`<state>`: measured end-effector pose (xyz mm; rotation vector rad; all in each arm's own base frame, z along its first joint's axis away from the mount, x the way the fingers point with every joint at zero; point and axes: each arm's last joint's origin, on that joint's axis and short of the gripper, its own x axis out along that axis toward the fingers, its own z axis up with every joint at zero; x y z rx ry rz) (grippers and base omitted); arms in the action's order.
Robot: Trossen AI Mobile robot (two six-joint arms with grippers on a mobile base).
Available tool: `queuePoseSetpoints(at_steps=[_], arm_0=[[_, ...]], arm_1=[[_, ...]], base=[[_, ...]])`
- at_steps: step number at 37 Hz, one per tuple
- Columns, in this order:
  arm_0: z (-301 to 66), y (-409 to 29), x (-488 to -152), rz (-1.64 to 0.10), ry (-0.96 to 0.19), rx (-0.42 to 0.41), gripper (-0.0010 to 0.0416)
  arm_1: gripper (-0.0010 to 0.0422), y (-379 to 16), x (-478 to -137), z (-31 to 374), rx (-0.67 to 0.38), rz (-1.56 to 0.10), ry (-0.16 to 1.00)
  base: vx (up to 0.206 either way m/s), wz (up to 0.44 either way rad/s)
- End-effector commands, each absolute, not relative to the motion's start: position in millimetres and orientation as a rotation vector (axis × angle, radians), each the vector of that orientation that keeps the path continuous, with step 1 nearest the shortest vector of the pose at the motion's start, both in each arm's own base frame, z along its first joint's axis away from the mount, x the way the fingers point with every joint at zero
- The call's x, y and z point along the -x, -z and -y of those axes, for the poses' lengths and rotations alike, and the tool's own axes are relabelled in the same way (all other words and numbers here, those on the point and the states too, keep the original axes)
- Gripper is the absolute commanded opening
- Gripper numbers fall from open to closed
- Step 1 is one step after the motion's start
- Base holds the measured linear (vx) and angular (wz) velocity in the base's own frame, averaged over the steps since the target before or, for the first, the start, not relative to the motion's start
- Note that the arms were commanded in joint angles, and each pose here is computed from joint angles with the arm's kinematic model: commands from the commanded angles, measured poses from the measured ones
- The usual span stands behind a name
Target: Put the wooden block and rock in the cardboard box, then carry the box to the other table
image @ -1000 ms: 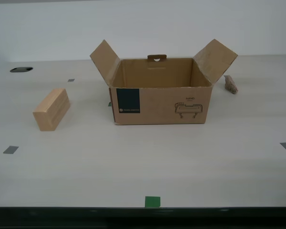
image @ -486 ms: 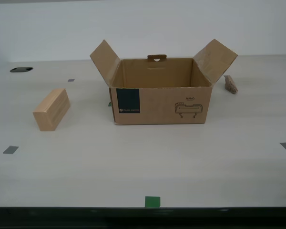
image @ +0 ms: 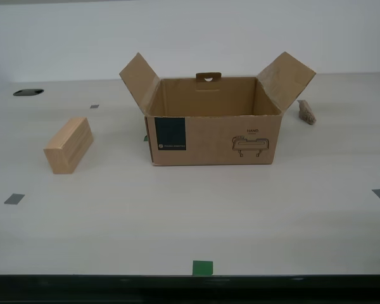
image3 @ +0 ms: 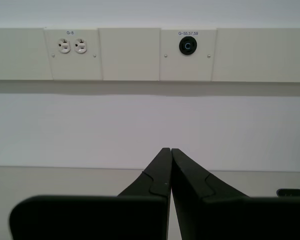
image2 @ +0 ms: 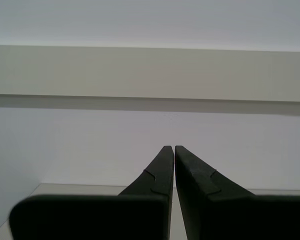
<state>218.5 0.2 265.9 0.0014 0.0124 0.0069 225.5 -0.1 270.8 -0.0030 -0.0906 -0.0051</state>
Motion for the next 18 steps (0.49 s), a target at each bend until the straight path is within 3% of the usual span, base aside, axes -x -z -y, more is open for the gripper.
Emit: queuePoseSetpoints(at_steps=[1, 18], arm_0=[[-0.4, -266.5, -218.6, -0.008, -0.007, -0.003, 0.0000], [-0.4, -266.5, -218.6, -0.008, -0.007, -0.003, 0.0000]], arm_1=[[0.0000, -271.5, -225.4, 0.2, 0.002, 0.097, 0.007], [0.0000, -271.5, -225.4, 0.2, 0.002, 0.097, 0.007]], base=[[0.000, 0.000], [0.000, 0.000]])
